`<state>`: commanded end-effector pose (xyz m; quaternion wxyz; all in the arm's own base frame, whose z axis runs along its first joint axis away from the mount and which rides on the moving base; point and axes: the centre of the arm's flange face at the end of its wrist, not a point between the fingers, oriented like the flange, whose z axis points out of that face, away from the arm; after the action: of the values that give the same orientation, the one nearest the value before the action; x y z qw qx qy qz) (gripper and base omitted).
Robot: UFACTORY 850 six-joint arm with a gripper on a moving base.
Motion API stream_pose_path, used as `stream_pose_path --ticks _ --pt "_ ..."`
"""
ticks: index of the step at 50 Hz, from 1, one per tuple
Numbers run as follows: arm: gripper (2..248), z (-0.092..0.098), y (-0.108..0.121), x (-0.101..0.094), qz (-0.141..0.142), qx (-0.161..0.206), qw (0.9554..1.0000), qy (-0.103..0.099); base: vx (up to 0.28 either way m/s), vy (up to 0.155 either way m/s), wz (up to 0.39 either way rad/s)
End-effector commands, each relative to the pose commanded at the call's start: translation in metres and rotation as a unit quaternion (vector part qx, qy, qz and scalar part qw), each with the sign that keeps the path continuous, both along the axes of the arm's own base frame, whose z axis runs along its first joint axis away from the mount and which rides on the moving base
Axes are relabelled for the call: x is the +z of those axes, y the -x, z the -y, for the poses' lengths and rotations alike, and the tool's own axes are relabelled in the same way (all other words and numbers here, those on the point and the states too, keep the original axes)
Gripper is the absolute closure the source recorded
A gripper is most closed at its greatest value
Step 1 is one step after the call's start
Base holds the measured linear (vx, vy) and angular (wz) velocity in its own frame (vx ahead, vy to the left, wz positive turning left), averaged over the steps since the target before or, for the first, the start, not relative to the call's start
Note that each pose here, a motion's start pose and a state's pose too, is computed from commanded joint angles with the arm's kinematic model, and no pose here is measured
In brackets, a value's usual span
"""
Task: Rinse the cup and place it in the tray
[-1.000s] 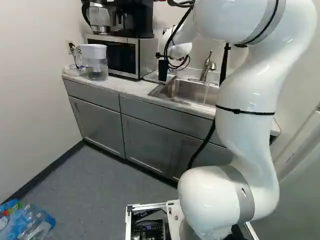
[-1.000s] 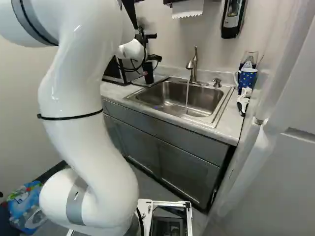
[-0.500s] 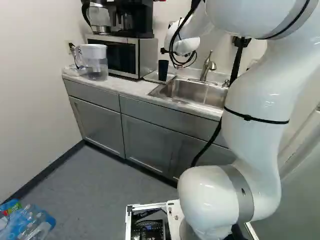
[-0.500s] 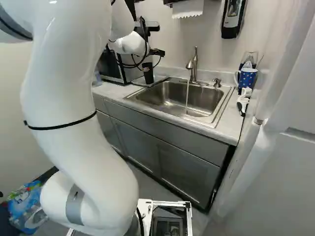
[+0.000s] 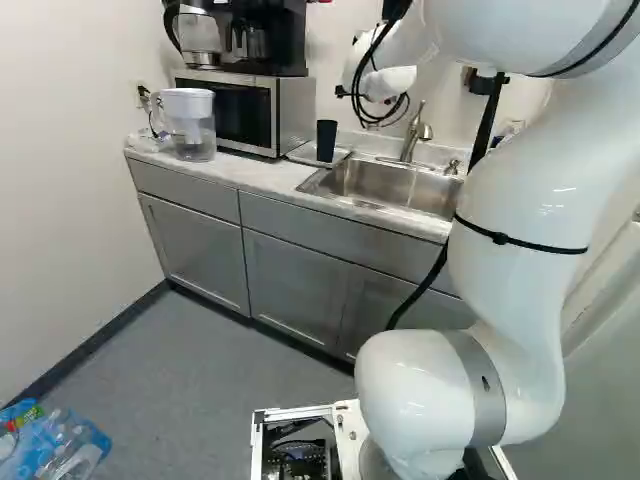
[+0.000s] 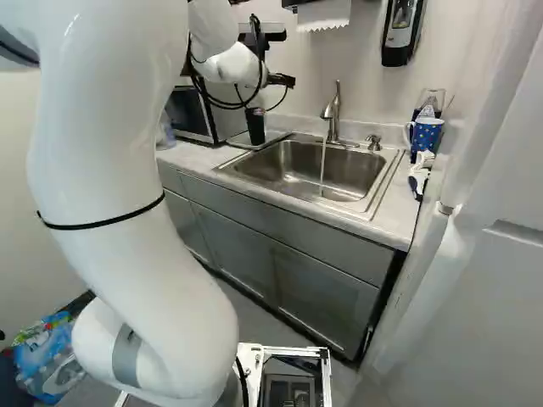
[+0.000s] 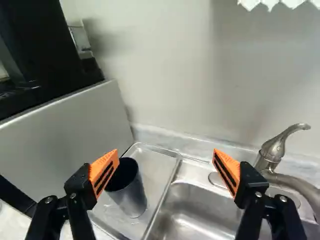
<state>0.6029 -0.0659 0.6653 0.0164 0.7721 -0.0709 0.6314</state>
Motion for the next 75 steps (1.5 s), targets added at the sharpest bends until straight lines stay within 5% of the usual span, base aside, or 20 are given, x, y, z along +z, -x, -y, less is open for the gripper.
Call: stream_pose_path --ticks 49,75 --pt "3 0.075 -0.021 0.049 0.038 -0.056 0.9977 0.006 0.0 0.0 0.0" --pt "3 0.104 -0.03 0.048 0.04 -0.076 0.9962 0.007 0.0 0.0 0.0"
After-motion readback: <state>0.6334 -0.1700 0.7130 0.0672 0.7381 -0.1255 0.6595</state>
